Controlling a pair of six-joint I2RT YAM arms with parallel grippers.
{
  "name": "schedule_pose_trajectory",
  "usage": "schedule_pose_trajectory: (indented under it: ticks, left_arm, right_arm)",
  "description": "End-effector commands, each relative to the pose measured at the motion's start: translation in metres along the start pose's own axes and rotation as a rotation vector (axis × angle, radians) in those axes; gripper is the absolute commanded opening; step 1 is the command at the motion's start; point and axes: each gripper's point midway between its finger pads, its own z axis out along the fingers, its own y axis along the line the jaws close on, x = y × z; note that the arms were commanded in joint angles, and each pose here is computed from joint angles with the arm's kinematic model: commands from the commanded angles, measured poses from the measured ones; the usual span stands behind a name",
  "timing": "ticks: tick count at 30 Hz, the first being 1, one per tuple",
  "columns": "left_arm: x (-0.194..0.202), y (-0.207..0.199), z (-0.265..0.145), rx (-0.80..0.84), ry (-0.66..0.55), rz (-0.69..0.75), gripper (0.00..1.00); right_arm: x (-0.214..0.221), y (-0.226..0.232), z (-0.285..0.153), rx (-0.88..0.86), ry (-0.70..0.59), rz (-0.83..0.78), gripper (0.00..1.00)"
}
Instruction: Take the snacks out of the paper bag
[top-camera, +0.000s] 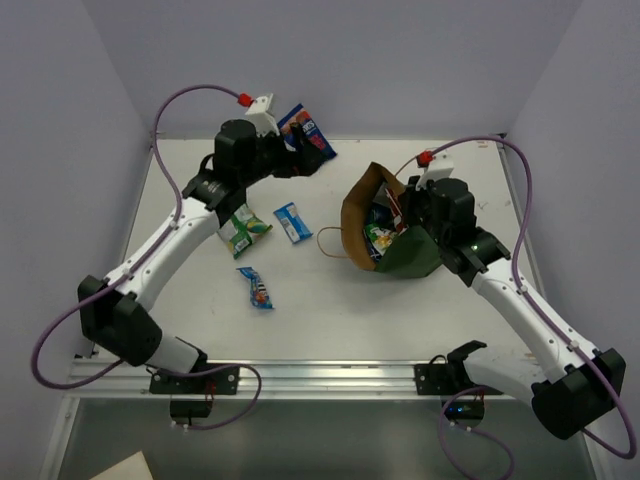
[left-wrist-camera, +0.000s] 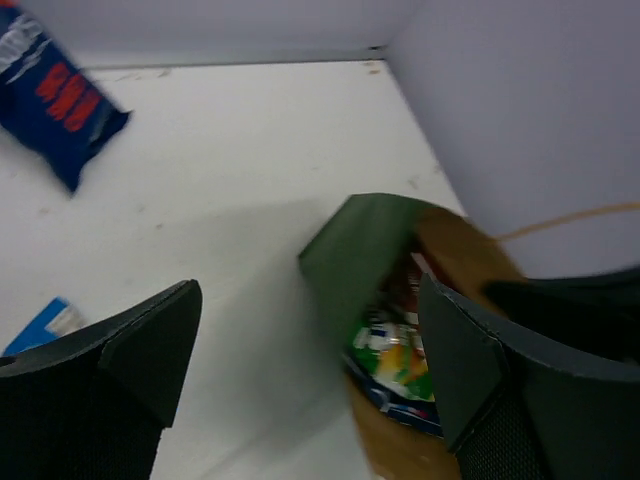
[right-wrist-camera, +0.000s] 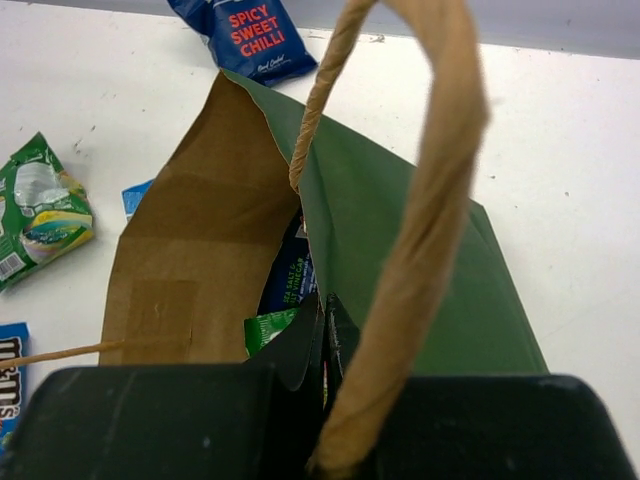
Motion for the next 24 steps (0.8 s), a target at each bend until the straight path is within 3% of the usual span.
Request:
schedule_pose_trajectory:
  ticks: [1, 4, 8, 12, 24]
  left_arm:
    - [0.018, -0.099, -0.037, 0.168, 0.055, 0.053, 0.94]
    - [0.059, -0.140, -0.041, 0.231, 0.154, -0.004, 0.90]
    - [0.108, -0.156, -0.029, 0.200, 0.256, -0.046, 0.81]
    - [0.154, -0.142, -0.007, 0.098, 0.359, -0.085, 0.78]
    - [0.206, -0.103, 0.039, -0.057, 0.414, -0.110, 0.70]
  right_arm:
    - [-0.006, -0.002, -0.008, -0.005, -0.010, -0.033, 0.00]
    - [-0.011, -0.002, -0.010, -0.008, -0.028, -0.044, 0.00]
    - [-0.015, -0.001, -0.010, -0.017, -0.045, -0.058, 0.00]
    - [-0.013, 0.005, -0.008, -0.053, -0.042, -0.076, 0.00]
    - [0.002, 0.010, -0.009, -0.087, -0.014, -0.094, 0.00]
